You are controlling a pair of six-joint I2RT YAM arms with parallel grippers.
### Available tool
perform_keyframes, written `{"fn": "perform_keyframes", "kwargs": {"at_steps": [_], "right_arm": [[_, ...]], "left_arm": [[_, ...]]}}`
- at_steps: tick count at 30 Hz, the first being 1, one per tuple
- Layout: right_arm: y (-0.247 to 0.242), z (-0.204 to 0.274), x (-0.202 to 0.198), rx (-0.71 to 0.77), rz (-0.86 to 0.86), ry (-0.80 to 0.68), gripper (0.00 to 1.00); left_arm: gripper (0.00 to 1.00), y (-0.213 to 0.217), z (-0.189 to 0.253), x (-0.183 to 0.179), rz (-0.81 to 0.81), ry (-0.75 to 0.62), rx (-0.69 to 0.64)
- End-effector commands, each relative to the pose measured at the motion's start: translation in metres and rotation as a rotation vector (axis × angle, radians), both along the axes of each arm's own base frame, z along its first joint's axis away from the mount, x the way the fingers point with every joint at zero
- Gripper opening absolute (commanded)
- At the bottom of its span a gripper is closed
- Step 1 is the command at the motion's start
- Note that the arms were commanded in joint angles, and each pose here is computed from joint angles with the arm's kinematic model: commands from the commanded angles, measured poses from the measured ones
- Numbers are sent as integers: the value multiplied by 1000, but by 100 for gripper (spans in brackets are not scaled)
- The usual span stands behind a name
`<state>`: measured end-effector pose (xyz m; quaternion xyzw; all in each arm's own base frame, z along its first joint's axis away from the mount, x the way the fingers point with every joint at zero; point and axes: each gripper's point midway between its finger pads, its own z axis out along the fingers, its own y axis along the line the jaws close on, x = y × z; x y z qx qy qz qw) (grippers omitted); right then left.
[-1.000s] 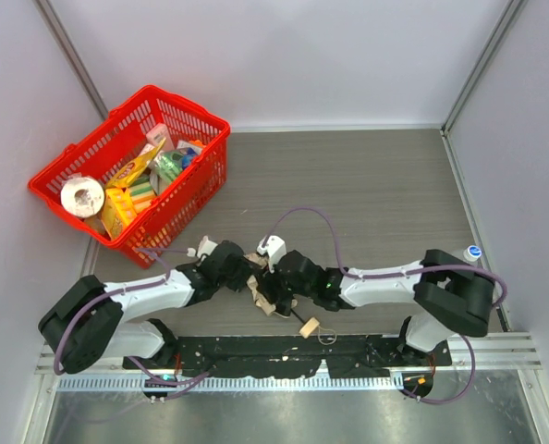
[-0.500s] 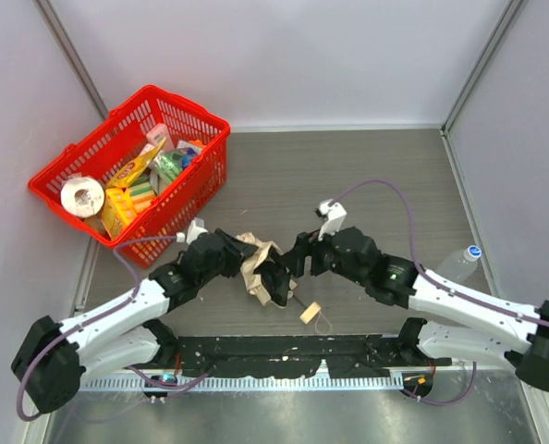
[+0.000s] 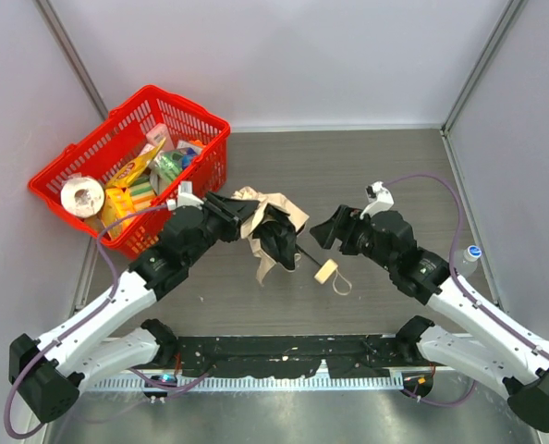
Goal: Put away the umbrella
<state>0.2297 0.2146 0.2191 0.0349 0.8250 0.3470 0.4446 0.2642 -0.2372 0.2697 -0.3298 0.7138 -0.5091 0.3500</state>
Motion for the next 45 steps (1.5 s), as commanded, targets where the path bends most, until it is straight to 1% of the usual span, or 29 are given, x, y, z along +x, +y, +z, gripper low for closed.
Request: {"fn": "perform_keyframes", "kwargs": {"at_steps": [1,3,6,8,9,10,11,12,13,14,15,17,18,21,23,25,27,30,31,32,33,35,36,37,39,40,41,43,45], "right_arm": [[-19,12,8,-58,1,-51,84],[-33,19,11,-122,-15,-86,83],[-32,37,8,-198,66,-168,79],[-16,67,-3,-170,193,-233,76],[-10,70,-6,-174,233,-244,75],[1,87,-13,-162,285,-288,73],[8,92,-14,-173,307,-307,73],[26,102,-27,-164,369,-330,72],[38,100,-25,-194,384,-329,72],[61,113,-44,-170,457,-367,72],[83,106,-54,-194,484,-360,71],[110,112,-60,-210,469,-400,71],[121,117,-54,-222,437,-419,70],[129,117,-32,-306,285,-443,66],[139,112,-22,-370,253,-450,56],[150,108,-19,-395,262,-466,52],[159,101,-14,-427,262,-464,51],[159,94,-1,-508,206,-452,52],[159,94,0,-512,199,-453,42],[158,95,2,-513,186,-456,36],[156,100,1,-496,180,-460,21],[156,105,-4,-469,196,-452,13],[158,107,-9,-443,226,-442,12],[157,108,-13,-432,242,-431,7],[162,106,-26,-391,311,-389,8],[162,105,-28,-387,320,-380,17],[161,101,-32,-383,339,-369,21],[159,97,-32,-377,329,-367,21],[158,93,-30,-376,325,-360,14]], "left_arm": [[0,-5,93,3,-23,-191,-128],[0,8,91,6,32,-157,-27],[0,35,84,16,154,-140,126],[0,50,74,21,223,-123,215],[0,57,71,23,249,-119,258],[0,64,70,26,278,-119,299],[0,70,66,28,308,-108,334],[0,76,63,30,338,-95,362],[0,83,62,31,367,-89,388],[0,86,61,34,387,-86,408],[0,90,60,35,408,-79,419],[0,94,61,36,429,-66,434],[0,95,62,36,433,-58,438],[0,97,57,37,448,-30,445],[0,96,52,36,444,-14,446],[0,95,47,35,442,1,438],[0,94,44,34,436,10,429],[0,93,41,33,431,16,423],[0,92,41,32,429,13,419],[0,93,43,33,430,9,413],[0,92,42,33,429,5,415],[0,91,41,35,424,-7,424],[0,91,40,35,427,-8,426],[0,93,39,36,435,-9,430],[0,93,39,38,439,-22,431],[0,93,41,38,445,-26,423],[0,93,43,38,446,-30,418],[0,92,45,38,444,-32,395],[0,88,49,37,430,-39,368]]}}
